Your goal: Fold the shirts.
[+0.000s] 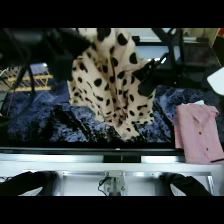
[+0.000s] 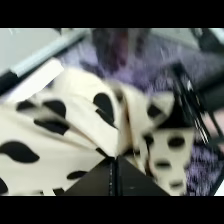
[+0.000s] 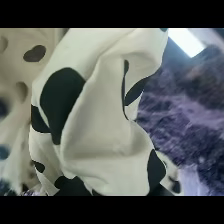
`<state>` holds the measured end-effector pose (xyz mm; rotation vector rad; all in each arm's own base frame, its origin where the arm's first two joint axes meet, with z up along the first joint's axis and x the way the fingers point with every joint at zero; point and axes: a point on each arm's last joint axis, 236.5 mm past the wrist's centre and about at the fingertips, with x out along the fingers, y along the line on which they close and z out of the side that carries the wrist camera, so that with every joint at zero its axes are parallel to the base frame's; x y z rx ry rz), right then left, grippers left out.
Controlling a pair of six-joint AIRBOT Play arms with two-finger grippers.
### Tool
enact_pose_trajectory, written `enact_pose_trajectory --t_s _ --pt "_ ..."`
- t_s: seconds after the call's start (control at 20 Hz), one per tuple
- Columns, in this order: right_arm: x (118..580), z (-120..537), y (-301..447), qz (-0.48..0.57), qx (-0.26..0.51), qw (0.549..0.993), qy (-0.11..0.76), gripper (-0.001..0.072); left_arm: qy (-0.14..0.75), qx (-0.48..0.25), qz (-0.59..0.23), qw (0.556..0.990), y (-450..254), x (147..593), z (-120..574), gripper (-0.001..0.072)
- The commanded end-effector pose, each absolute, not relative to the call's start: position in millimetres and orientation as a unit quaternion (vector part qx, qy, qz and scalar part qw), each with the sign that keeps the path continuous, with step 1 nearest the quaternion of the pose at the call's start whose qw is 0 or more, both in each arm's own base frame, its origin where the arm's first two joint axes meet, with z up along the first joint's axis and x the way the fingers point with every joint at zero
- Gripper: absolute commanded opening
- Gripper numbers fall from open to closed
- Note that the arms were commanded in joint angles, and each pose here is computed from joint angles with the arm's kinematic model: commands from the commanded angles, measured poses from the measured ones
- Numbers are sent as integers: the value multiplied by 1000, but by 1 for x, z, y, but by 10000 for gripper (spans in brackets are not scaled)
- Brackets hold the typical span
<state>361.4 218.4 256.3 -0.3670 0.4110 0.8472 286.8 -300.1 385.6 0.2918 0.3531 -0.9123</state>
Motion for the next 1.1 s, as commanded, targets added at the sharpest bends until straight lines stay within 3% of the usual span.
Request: enact_pose_trajectory --t_s 0.0,0.4,0.45,0.55,0.6,0.75,0.9,1.0,1.05 --pt "380 276 208 376 -151 899 163 44 299 207 -392 845 -249 259 333 40" --pt "352 293 208 399 -153 891 152 44 400 258 -328 816 -232 284 248 44" --pt "346 284 209 409 -157 883 170 44 396 258 -327 818 -235 289 245 95" --pt "339 271 208 417 -159 872 200 44 369 258 -317 835 -237 302 255 473" --pt "337 267 207 417 -164 870 208 44 350 260 -299 848 -231 311 266 564" --pt "330 260 207 425 -159 862 228 44 278 249 -275 886 -225 325 312 563" --pt "319 244 208 440 -156 843 266 44 198 193 -290 916 -248 337 354 568" --pt "318 238 209 443 -153 838 278 44 163 167 -317 919 -273 343 363 673" --pt "320 236 209 443 -153 837 281 44 138 150 -330 922 -287 348 369 672"
